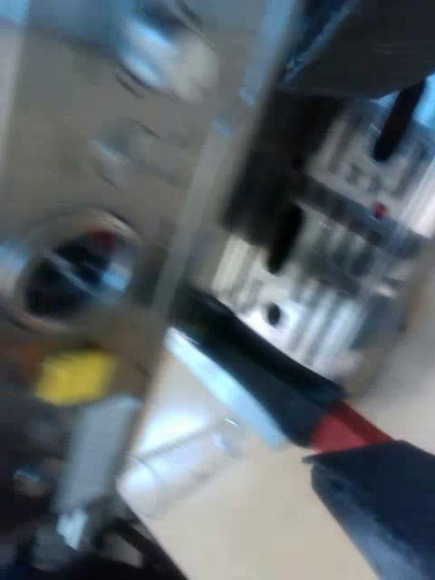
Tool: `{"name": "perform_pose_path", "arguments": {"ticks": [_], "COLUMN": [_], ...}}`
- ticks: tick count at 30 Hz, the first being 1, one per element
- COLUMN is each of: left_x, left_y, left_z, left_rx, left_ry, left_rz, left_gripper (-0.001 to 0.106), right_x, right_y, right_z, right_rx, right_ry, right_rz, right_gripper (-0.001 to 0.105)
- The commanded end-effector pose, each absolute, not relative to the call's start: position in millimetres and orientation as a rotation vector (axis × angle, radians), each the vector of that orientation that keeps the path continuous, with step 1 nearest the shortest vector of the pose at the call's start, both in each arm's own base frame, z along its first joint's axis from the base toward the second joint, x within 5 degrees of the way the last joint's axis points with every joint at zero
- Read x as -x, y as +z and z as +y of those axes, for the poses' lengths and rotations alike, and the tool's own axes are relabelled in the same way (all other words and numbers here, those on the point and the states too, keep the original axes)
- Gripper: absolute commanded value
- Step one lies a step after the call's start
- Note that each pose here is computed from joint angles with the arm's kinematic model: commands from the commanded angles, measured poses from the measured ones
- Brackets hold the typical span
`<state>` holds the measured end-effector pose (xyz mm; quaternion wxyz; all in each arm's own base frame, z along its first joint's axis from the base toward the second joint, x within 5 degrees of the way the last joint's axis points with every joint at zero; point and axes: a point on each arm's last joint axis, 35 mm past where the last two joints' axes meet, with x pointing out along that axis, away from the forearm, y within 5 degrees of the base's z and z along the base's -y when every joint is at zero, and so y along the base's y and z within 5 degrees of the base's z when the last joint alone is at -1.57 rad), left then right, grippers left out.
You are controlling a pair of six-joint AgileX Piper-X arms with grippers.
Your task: Put the handle in the coffee machine
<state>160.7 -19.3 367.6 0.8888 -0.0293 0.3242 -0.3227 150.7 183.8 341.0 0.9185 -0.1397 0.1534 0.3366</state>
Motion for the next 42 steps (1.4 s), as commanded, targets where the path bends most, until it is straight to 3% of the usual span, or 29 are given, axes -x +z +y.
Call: {"name": "perform_pose_path", "arguments": {"ticks": [1,7,10,14,16,27,31,37,42], "left_x": [-159,-156,-157,-157,-157,-132,-120,-98,-55], "left_y": [390,415,422,431,432,444,449,457,466], "left_z": [-20,-21,-19,-13,-12,-12,-10,-10,-10], "left_rx": [0.046,0.031,0.046,0.027,0.016,-0.005,-0.021,-0.036,-0.057], "left_ry": [-0.668,-0.701,-0.641,-0.431,-0.396,-0.380,-0.326,-0.316,-0.312], "left_rz": [0.579,0.489,0.471,0.439,0.429,0.346,0.312,0.237,0.113], "left_gripper": [0.069,0.069,0.069,0.069,0.069,0.069,0.069,0.069,0.069], "right_x": [-158,-172,-180,-189,-192,-199,-182,-140,-94], "right_y": [362,400,411,416,416,408,417,432,446], "right_z": [175,151,133,112,104,32,8,2,1], "right_rx": [0.290,0.266,0.270,0.262,0.257,0.204,0.180,0.313,0.313], "right_ry": [0.658,0.587,0.510,0.410,0.375,0.062,-0.038,0.017,0.021], "right_rz": [0.279,0.294,0.321,0.366,0.378,0.524,0.500,0.427,0.315], "right_gripper": [0.079,0.079,0.079,0.079,0.079,0.079,0.079,0.079,0.079]}}
